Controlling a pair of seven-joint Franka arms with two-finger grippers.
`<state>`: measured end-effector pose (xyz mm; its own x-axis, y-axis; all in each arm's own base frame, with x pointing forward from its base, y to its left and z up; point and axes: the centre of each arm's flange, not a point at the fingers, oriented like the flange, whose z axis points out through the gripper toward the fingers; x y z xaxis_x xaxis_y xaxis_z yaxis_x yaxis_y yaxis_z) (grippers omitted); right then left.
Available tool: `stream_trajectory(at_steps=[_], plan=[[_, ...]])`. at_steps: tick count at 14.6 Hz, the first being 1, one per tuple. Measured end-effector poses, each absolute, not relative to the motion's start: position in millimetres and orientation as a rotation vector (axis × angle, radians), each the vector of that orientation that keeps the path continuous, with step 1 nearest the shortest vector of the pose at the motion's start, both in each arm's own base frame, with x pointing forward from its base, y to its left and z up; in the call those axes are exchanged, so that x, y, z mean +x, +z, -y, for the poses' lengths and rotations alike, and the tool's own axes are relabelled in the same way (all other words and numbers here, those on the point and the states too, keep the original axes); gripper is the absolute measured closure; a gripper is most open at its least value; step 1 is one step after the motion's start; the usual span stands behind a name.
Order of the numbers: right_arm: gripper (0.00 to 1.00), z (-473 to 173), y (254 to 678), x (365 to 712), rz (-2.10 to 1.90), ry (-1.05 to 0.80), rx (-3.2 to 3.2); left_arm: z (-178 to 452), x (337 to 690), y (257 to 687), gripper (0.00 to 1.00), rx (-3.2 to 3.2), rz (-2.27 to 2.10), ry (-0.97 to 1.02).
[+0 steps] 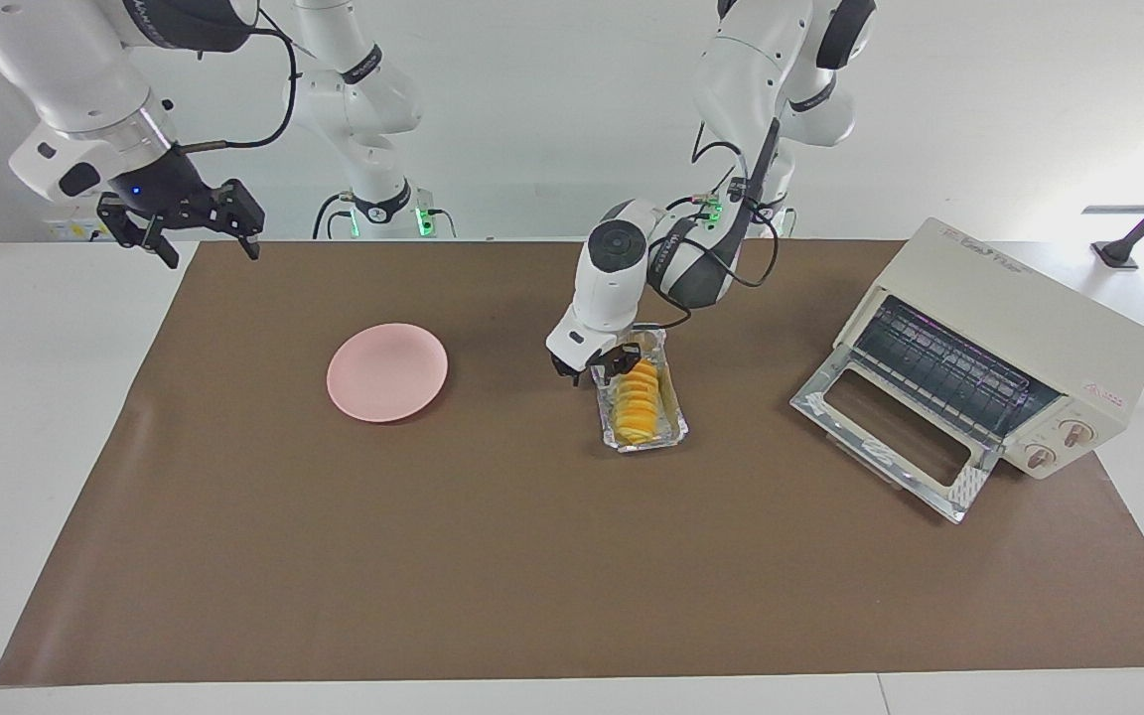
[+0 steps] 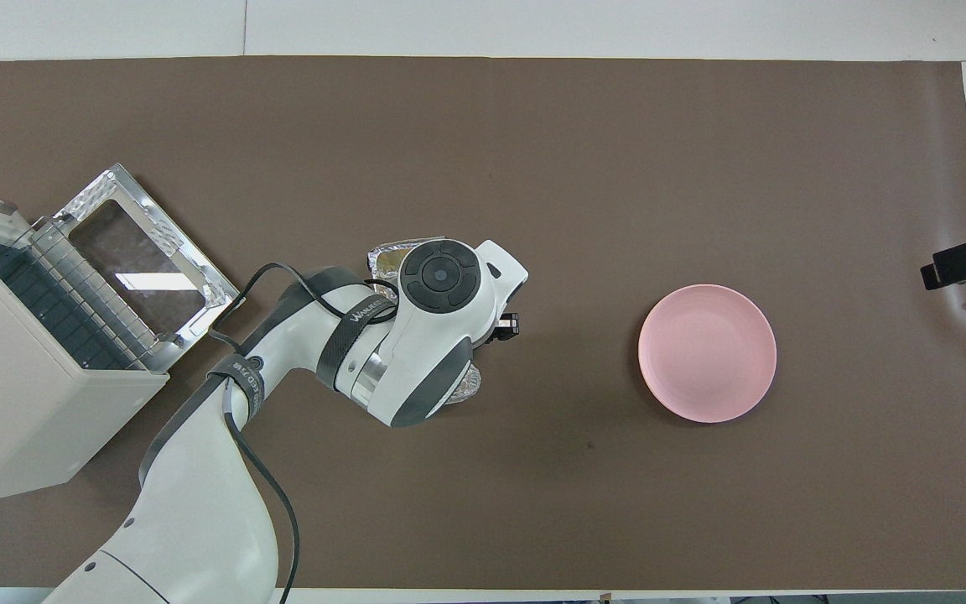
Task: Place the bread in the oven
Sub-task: 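Grasp the foil tray with the left gripper while the right gripper withdraws, then carry the foil tray with the left gripper into the oven opening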
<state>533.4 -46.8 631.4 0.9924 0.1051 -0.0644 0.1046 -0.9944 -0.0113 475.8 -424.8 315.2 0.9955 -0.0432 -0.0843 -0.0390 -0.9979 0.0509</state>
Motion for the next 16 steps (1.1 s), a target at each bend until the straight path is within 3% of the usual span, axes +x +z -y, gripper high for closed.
stream_trajectory(at_steps=[3,4,7,10,13,16], plan=[[0.00,48,632,532,0.170,0.107,-3.150,424,476,315,0.93,3.094,-0.032,-0.136],[0.00,46,632,532,0.175,0.107,-3.150,423,477,315,0.98,3.095,-0.069,-0.138],[0.00,39,632,533,0.194,0.108,-3.150,415,492,331,0.98,3.103,-0.165,-0.139],[0.00,39,631,533,0.195,0.110,-3.150,371,539,383,0.98,3.089,-0.344,-0.065],[0.00,39,631,533,0.194,0.110,-3.150,291,587,419,0.98,3.064,-0.559,0.022],[0.00,40,631,533,0.192,0.110,-3.149,189,627,420,0.98,3.064,-0.750,0.067]])
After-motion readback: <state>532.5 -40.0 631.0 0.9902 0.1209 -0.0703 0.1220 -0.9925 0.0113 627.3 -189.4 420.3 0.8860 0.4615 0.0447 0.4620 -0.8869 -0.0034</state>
